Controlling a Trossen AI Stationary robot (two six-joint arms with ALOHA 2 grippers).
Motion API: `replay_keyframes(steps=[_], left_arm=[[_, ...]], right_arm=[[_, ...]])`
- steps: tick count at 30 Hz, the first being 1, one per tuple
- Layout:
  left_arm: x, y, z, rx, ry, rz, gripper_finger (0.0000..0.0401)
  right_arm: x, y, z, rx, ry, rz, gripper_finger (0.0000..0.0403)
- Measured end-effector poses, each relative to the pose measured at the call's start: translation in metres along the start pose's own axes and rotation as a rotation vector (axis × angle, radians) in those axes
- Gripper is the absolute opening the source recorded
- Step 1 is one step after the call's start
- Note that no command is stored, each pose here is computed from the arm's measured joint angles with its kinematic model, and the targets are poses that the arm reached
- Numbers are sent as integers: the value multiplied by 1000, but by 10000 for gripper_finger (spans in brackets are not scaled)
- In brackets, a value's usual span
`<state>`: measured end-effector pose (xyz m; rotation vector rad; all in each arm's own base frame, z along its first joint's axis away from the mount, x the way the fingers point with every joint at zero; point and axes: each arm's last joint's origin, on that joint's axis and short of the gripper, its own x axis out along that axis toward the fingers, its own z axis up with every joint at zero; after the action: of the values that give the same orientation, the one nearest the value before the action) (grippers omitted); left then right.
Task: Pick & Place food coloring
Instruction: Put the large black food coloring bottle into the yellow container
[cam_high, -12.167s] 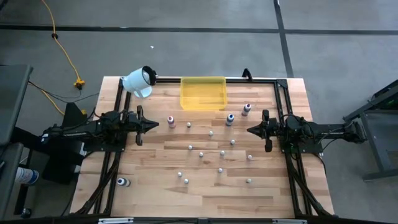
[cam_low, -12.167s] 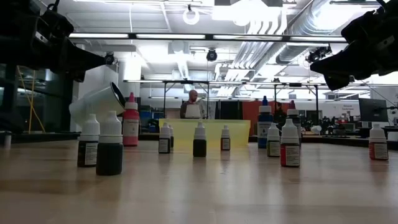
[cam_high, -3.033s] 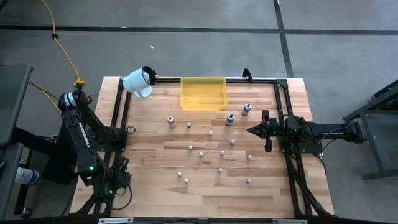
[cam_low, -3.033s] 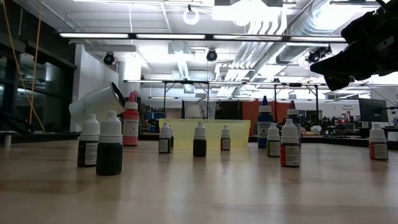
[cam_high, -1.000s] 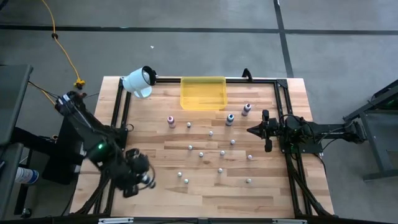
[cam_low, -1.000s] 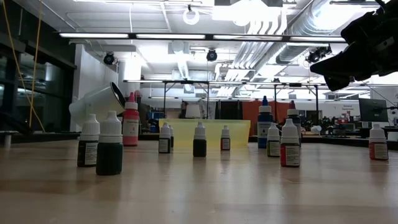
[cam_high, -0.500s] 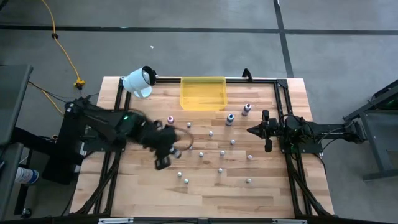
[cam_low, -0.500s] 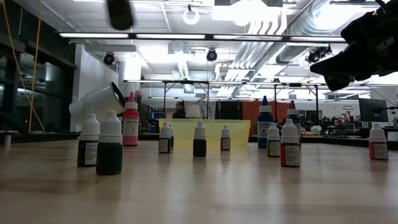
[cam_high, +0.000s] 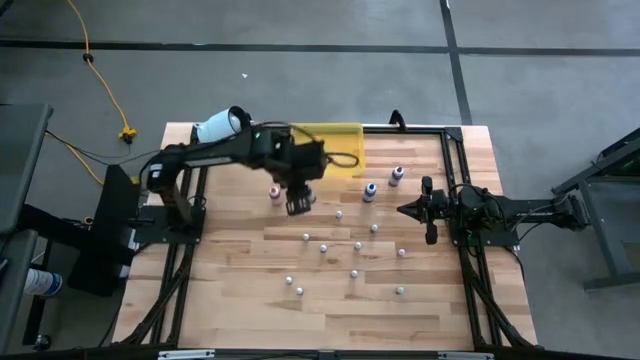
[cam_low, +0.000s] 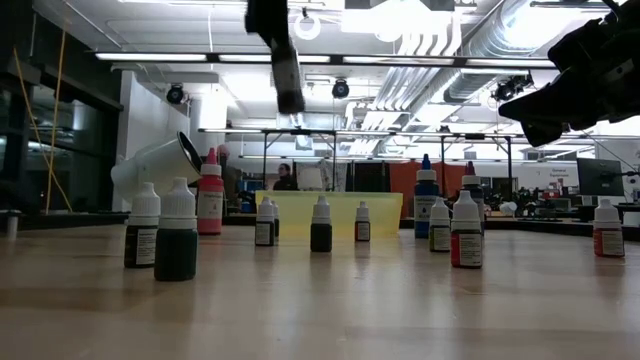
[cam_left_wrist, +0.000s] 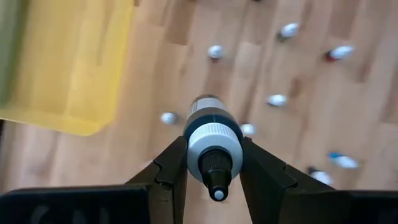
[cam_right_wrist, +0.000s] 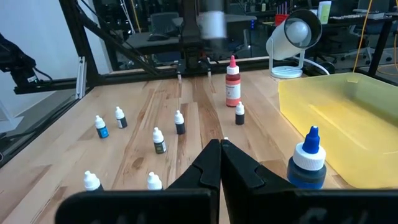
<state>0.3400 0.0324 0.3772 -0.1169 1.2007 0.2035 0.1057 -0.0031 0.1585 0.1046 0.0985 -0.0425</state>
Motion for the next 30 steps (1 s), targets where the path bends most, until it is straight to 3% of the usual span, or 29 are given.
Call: replay_keyframes(steps=[8, 15, 30], left_arm=[[11, 63, 6, 33, 22, 100, 108], [10, 109, 7, -49, -30, 160, 108], [83, 200, 11, -248, 53, 193, 108]], right_arm=[[0, 0, 0, 0, 0, 0, 0], [0, 0, 0, 0, -1, 0, 0], [0, 0, 0, 0, -1, 0, 0]])
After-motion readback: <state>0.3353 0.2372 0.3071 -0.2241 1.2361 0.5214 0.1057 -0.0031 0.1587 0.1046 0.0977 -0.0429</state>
